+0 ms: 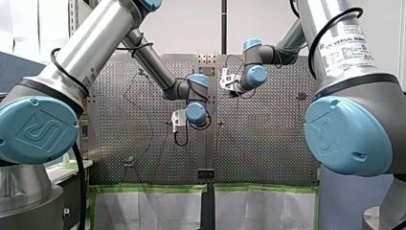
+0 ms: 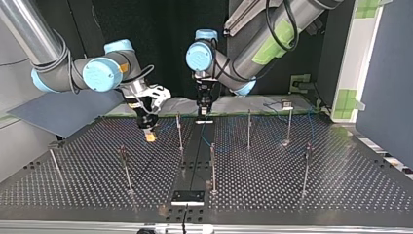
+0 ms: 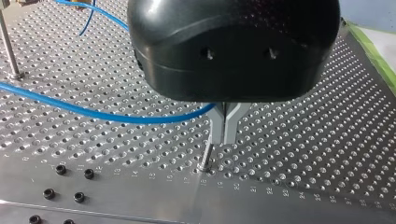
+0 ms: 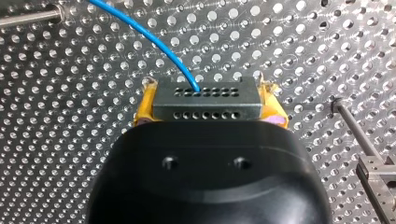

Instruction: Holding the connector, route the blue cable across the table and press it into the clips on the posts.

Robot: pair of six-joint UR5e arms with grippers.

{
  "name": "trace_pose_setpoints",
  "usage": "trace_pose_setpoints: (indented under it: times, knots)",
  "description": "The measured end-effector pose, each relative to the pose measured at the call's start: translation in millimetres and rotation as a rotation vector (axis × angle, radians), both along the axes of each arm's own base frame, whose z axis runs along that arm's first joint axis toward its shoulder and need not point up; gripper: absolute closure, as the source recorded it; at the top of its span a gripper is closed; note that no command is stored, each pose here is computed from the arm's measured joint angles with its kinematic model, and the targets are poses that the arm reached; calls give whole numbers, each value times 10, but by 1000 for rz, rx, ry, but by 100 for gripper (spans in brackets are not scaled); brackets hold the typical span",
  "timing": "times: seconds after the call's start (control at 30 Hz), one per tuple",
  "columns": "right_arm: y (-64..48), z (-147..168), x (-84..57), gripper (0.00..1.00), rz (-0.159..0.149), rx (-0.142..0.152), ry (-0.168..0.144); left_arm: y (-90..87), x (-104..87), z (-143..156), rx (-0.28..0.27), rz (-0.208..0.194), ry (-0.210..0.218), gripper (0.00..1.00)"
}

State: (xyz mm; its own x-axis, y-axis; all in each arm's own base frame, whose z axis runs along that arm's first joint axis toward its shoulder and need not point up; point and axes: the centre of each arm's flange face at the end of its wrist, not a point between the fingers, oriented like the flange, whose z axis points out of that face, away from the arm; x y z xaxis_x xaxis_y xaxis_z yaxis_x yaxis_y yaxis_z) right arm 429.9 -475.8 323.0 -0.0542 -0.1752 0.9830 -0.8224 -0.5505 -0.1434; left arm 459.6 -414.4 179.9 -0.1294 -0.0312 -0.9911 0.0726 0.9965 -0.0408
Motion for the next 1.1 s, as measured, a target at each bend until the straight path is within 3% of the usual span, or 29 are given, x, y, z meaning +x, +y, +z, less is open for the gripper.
trace_pose_setpoints:
  times: [0.07,1.1]
  knots:
    - [0,0,0,100,0,0,0,0,0,0,0,0,0,92]
    - [0,0,0,100,0,0,0,0,0,0,0,0,0,92]
